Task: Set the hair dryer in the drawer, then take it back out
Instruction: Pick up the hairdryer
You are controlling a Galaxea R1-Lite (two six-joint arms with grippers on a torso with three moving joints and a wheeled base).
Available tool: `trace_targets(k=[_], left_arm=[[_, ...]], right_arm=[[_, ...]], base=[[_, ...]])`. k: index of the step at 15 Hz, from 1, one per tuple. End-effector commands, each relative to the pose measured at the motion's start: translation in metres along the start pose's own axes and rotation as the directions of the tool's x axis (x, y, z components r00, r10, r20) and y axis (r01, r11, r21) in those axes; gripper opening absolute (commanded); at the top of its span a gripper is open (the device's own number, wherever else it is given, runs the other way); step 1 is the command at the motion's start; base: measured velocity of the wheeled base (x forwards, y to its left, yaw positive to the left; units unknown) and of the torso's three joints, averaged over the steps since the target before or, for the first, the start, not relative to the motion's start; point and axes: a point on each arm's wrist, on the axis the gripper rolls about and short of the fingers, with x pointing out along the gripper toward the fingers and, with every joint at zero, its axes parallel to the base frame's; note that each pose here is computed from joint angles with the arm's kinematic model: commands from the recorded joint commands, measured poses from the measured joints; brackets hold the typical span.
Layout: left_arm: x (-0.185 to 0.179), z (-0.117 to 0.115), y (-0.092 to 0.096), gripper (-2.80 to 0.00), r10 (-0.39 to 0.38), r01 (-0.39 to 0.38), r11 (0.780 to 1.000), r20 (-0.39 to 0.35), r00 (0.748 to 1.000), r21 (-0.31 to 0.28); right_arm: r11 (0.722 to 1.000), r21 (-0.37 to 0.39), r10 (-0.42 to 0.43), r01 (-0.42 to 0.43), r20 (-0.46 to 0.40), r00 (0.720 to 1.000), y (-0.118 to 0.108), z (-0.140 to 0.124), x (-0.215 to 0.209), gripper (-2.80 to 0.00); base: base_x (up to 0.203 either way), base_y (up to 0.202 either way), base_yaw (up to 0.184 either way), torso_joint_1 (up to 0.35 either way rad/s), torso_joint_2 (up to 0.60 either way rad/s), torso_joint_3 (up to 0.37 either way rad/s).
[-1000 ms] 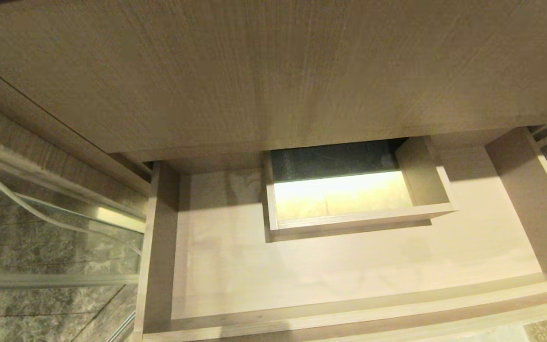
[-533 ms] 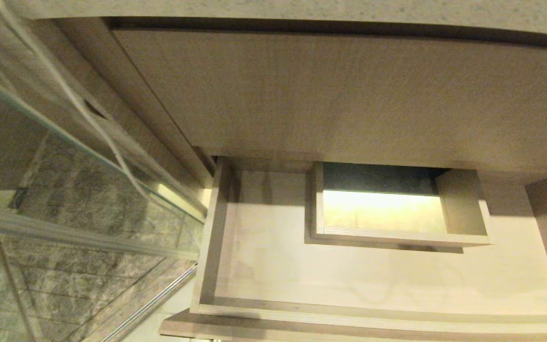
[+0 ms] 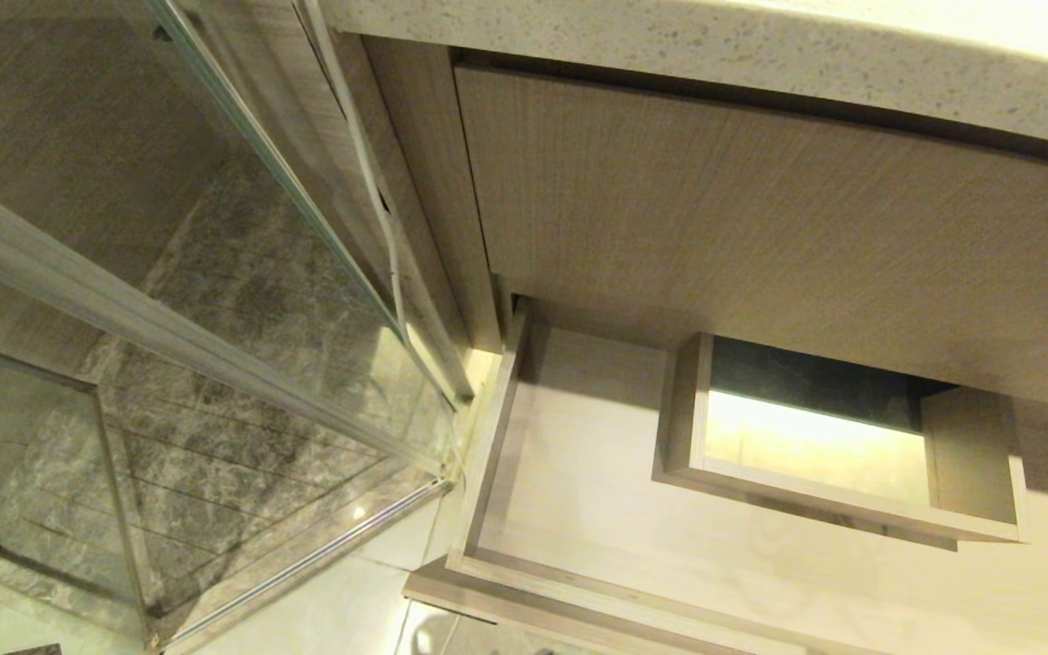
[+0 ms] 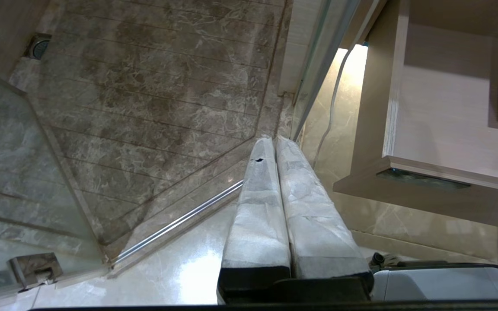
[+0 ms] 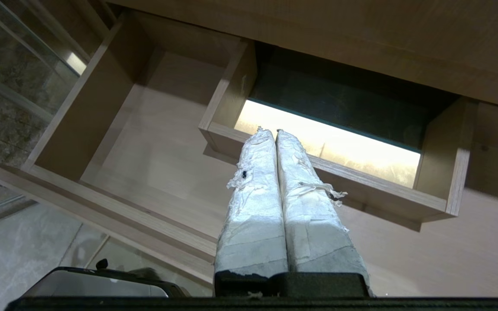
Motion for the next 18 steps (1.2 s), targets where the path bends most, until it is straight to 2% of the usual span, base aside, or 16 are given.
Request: trace_targets(k=[1, 5, 9, 12, 18], left_arm=[[0.0000, -0.0002, 0.0000, -2.80, 0.000, 0.000, 1.000, 0.000, 1.000, -0.001], [0.0000, 0.0000, 0.0001, -2.80, 0.001, -0.001, 1.000, 0.001, 1.000, -0.001], [0.0000, 0.0000, 0.0000, -2.80, 0.000, 0.000, 1.000, 0.001, 1.000, -0.001], [0.0000, -0.0001, 0.0000, -2.80, -0.001, 0.001, 1.000, 0.000, 1.000, -0.001], [0.0001, -0.0004, 0.0000, -2.80, -0.001, 0.001, 1.000, -0.001, 1.000, -0.001]], right_arm=[[1.000, 0.003, 0.001, -0.001, 0.000, 1.000, 0.0006, -0.0117, -0.0009, -2.80], [1.000, 0.006, 0.000, 0.000, 0.000, 1.000, 0.0006, -0.0117, -0.0009, -2.80], [1.000, 0.003, 0.000, 0.000, -0.001, 1.000, 0.0006, -0.0118, -0.0009, -2.80], [1.000, 0.004, -0.002, 0.002, -0.001, 1.000, 0.0005, -0.0118, -0.0009, -2.80], [1.000, -0.007, 0.002, -0.002, -0.002, 1.000, 0.0006, -0.0120, -0.0009, -2.80]], base=[[0.000, 0.000, 0.000, 0.000, 0.00, 0.000], [-0.004, 0.000, -0.035, 0.067, -0.19, -0.129], [0.000, 0.009, -0.169, 0.152, -0.44, -0.280], [-0.001, 0.004, -0.124, 0.047, -0.13, -0.083], [0.000, 0.000, 0.000, 0.002, 0.00, -0.004]])
